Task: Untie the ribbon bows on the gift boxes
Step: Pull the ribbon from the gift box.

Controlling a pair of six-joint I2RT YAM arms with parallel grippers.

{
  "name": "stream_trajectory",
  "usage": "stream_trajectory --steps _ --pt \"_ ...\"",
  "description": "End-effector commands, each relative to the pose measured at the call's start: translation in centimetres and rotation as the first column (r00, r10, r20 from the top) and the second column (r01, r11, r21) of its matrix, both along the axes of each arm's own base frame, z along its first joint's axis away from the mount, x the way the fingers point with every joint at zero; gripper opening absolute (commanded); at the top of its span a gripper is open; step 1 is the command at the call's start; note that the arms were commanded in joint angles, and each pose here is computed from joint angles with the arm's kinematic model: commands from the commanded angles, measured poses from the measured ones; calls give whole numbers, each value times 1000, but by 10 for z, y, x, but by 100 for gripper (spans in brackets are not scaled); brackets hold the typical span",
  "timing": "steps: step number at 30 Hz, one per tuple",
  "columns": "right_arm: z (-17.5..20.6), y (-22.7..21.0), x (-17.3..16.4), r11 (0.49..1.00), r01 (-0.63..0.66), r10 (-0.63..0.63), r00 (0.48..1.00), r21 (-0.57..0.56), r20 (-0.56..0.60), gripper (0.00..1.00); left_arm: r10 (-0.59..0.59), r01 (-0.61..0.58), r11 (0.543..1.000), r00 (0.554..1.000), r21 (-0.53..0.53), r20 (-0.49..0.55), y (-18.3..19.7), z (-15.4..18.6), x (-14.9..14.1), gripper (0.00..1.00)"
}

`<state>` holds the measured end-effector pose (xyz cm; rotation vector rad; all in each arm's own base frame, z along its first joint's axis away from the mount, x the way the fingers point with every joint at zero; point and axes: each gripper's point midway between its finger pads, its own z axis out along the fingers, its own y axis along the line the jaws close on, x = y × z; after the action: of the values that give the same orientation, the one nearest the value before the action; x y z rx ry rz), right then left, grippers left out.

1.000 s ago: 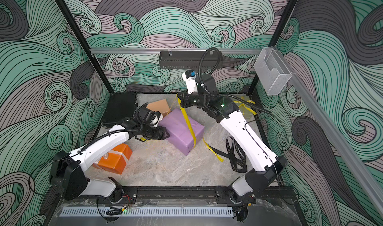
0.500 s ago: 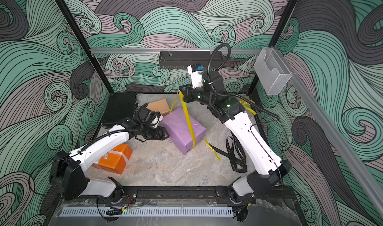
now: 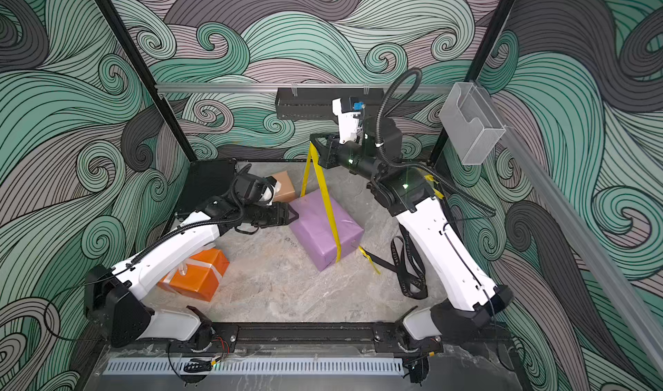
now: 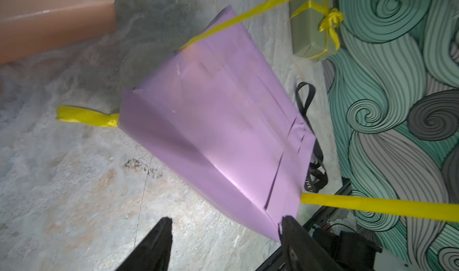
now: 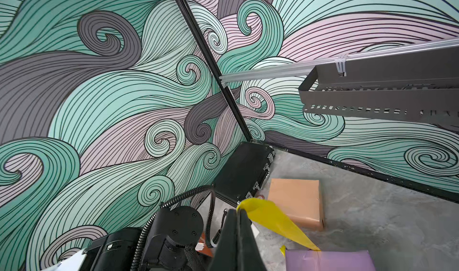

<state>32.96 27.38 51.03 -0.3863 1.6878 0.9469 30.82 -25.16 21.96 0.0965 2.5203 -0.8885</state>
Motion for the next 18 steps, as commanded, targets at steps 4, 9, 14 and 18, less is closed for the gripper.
stream_trajectory --steps 4,9,14,18 --pt "35 -4 -8 996 -20 13 997 83 77 0 -16 10 999 993 -47 -121 -29 -27 14 67" --pt "46 -5 -11 996 -24 16 995 84 97 0 -45 45 999 991 -2 -124 -29 -39 18 67" --pt "62 -10 -10 996 -15 3 991 89 136 0 -47 50 999 987 13 -153 -28 -50 15 67" --pt "70 -10 -12 996 -26 14 990 86 140 0 -44 51 998 984 34 -173 -26 -60 14 66"
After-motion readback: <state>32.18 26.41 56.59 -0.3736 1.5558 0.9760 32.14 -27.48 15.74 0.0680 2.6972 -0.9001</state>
